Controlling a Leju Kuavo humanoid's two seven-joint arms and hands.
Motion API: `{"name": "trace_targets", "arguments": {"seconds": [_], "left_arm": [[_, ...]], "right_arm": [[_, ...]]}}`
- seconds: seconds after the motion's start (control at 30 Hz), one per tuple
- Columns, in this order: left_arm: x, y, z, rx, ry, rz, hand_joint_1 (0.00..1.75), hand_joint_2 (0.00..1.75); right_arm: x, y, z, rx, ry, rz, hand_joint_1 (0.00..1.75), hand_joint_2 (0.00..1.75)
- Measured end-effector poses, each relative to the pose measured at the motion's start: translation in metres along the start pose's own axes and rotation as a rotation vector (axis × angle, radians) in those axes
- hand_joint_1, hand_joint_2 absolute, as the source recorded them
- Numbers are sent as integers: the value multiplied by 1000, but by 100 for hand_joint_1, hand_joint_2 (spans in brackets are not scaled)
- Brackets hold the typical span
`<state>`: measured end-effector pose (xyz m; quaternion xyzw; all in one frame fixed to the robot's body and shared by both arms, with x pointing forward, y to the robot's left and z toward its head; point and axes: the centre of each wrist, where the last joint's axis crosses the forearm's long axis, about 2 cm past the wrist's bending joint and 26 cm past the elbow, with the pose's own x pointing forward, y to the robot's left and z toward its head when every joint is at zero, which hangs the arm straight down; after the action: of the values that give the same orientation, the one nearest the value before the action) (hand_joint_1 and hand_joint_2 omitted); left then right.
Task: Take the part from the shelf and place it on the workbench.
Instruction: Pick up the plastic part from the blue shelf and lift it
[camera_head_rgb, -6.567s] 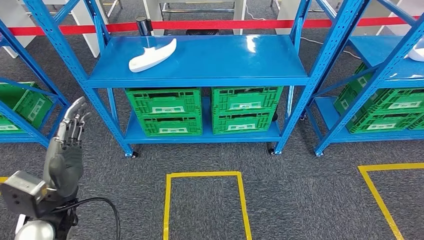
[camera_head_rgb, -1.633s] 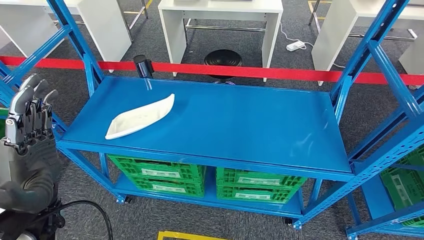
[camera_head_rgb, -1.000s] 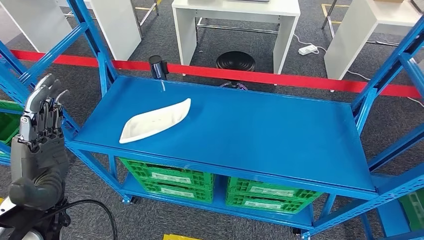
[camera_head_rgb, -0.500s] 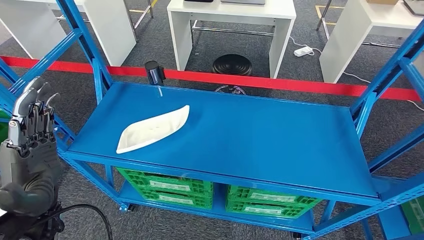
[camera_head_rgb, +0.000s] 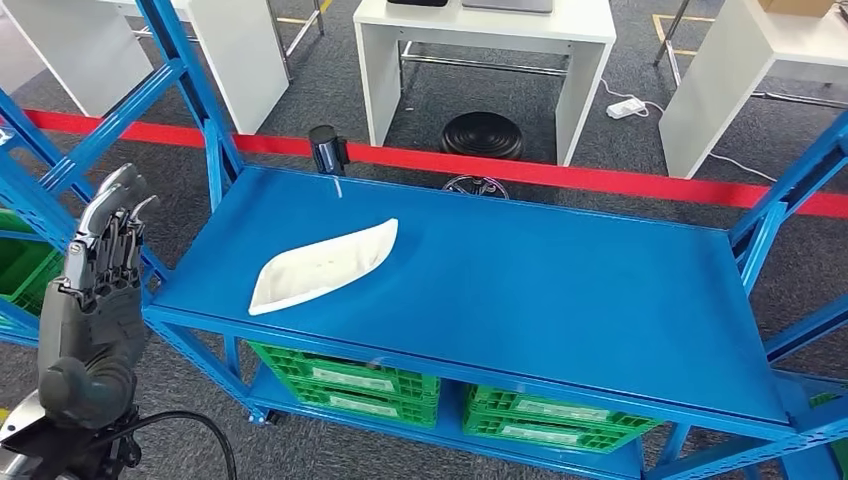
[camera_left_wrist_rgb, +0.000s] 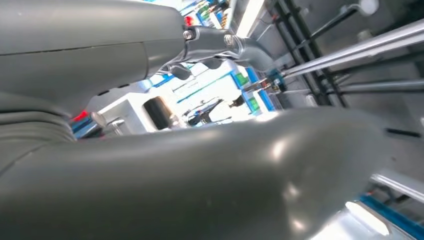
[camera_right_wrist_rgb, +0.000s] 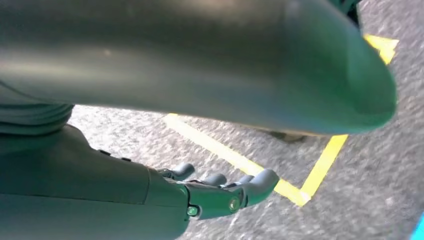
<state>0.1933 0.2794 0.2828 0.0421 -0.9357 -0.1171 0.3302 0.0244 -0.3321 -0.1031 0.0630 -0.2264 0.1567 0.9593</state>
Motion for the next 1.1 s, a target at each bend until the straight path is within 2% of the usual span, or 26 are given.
{"name": "trace_targets", "arguments": {"seconds": [0.07, 0.27, 0.63, 1.1], "left_arm": [[-2, 0, 1, -15, 12, -37, 0, 175], [-9, 0, 2, -64, 104, -242, 0, 175], [-31, -2, 5, -106, 257, -509, 0, 175], [-60, -12, 9, -168, 382, -665, 0, 175]], "right_arm": [[0, 0, 0, -3, 0, 0, 0, 0], [2, 0, 0, -6, -3, 6, 0, 0], [3, -1, 0, -19, -17, 20, 0, 0], [7, -3, -2, -39, -20, 33, 0, 0]]}}
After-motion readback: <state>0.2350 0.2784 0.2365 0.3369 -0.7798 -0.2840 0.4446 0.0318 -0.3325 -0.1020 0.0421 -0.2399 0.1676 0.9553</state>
